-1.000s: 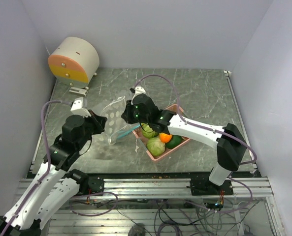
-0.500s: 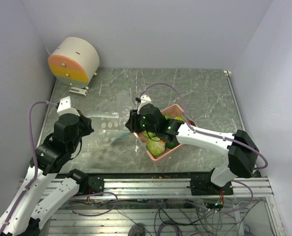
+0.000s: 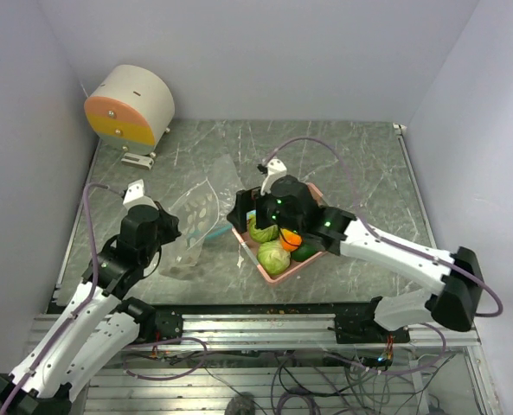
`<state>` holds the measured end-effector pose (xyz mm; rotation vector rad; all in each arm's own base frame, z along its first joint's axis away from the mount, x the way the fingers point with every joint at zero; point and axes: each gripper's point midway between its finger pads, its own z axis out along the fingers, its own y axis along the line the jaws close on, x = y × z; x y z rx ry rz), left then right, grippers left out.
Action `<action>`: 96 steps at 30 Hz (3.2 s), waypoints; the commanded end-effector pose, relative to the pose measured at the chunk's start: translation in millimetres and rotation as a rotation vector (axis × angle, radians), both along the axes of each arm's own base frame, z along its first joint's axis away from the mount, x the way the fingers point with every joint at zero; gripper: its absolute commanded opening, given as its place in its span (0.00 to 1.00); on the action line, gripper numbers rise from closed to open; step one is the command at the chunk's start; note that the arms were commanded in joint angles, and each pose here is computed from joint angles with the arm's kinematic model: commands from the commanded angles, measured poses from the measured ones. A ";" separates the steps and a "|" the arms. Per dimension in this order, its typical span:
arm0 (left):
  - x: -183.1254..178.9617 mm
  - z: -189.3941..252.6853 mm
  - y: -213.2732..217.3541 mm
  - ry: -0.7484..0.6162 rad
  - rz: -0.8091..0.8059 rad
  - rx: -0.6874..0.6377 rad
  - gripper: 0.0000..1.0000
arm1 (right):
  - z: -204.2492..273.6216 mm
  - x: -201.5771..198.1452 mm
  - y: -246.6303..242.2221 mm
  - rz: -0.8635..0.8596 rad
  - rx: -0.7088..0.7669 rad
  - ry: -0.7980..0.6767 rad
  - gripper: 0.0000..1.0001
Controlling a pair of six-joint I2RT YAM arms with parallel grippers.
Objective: Place the food in the zip-top bag and seal the zipper
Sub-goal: Open the zipper of the food storage bag, then pick up the fake fruit from the bin, then place the fake fruit in the zipper food storage bag.
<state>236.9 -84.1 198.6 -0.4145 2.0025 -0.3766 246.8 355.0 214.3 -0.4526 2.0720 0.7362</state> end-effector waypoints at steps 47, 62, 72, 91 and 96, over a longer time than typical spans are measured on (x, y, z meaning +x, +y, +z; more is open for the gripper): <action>10.2 3.1 -42.0 -0.048 -0.108 -0.096 0.07 | -12.5 -9.3 -97.8 -0.178 -0.092 0.092 0.24; 8.2 6.7 -46.0 -0.050 -0.119 -0.112 0.07 | 97.2 -35.0 44.3 0.388 0.362 -0.085 0.22; 6.0 23.0 -50.9 -0.080 -0.145 -0.143 0.07 | 45.7 -6.6 71.1 0.315 0.335 -0.012 0.22; 4.9 38.5 -54.3 -0.105 -0.169 -0.157 0.07 | -11.3 22.3 68.5 0.210 0.028 0.028 0.27; 1.8 36.6 -59.1 -0.094 -0.188 -0.183 0.07 | -6.2 35.5 83.6 0.160 0.002 0.017 0.50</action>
